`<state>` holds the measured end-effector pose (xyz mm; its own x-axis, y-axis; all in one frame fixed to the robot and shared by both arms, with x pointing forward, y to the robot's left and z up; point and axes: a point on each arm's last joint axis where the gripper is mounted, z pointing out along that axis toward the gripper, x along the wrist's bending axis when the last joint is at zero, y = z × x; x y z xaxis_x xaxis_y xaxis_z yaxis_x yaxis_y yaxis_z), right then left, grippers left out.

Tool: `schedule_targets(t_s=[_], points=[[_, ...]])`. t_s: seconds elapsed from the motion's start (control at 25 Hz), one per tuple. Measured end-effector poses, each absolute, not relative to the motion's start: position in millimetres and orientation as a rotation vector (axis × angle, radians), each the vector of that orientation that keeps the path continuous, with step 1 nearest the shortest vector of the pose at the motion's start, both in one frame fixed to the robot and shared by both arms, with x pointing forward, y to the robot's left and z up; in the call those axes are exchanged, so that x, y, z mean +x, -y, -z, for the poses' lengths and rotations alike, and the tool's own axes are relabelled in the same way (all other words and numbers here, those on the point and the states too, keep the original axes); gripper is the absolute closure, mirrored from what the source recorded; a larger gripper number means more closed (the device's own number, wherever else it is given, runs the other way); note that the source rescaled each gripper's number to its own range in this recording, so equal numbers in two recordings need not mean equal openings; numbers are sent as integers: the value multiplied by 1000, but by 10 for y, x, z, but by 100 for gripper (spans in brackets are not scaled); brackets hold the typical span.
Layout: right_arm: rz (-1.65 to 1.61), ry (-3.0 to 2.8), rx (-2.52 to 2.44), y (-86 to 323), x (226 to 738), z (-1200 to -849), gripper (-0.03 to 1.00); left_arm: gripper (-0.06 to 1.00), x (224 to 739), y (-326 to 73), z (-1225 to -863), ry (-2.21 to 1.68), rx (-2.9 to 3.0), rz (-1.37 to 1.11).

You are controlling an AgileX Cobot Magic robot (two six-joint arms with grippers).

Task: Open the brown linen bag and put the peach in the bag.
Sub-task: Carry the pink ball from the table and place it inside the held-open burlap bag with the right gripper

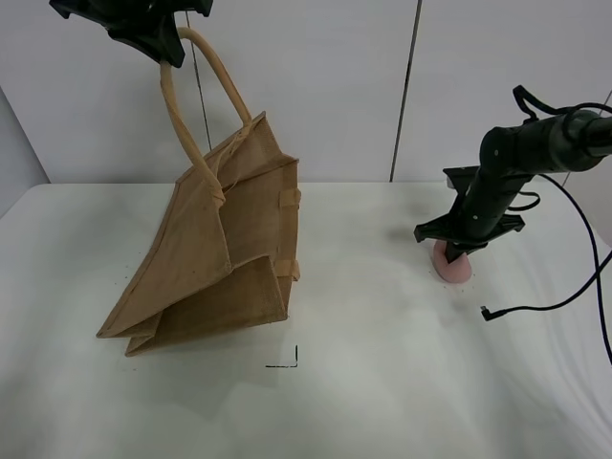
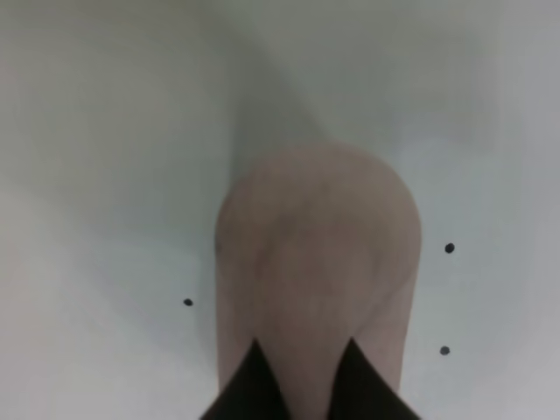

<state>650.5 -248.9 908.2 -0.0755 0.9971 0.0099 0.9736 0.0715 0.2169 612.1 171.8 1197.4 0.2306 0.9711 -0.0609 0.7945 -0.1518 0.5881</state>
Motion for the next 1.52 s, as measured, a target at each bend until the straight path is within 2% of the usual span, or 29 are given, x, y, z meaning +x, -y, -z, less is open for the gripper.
schedule_targets(t_s=[0.16, 0.48, 0.68, 1.12, 1.52], points=[[-319, -2166, 2001, 2488, 6469, -9448, 97, 94, 6120, -1717, -11974, -1614, 2003, -457], [-638, -2169, 1879, 2382, 6347, -10644, 97, 94, 6120, -1716, -11974, -1614, 2003, -457], [-853, -2214, 1842, 2227, 6271, -11017, 97, 94, 6116, -1704, -11973, -1610, 2000, -439], [-1078, -2405, 1578, 1214, 6070, -11043, 97, 94, 6111, -1697, -11977, -1592, 2012, -435], [-1237, -2453, 1556, 749, 6370, -10376, 97, 94, 5989, -1740, -12138, -1563, 1986, -461]])
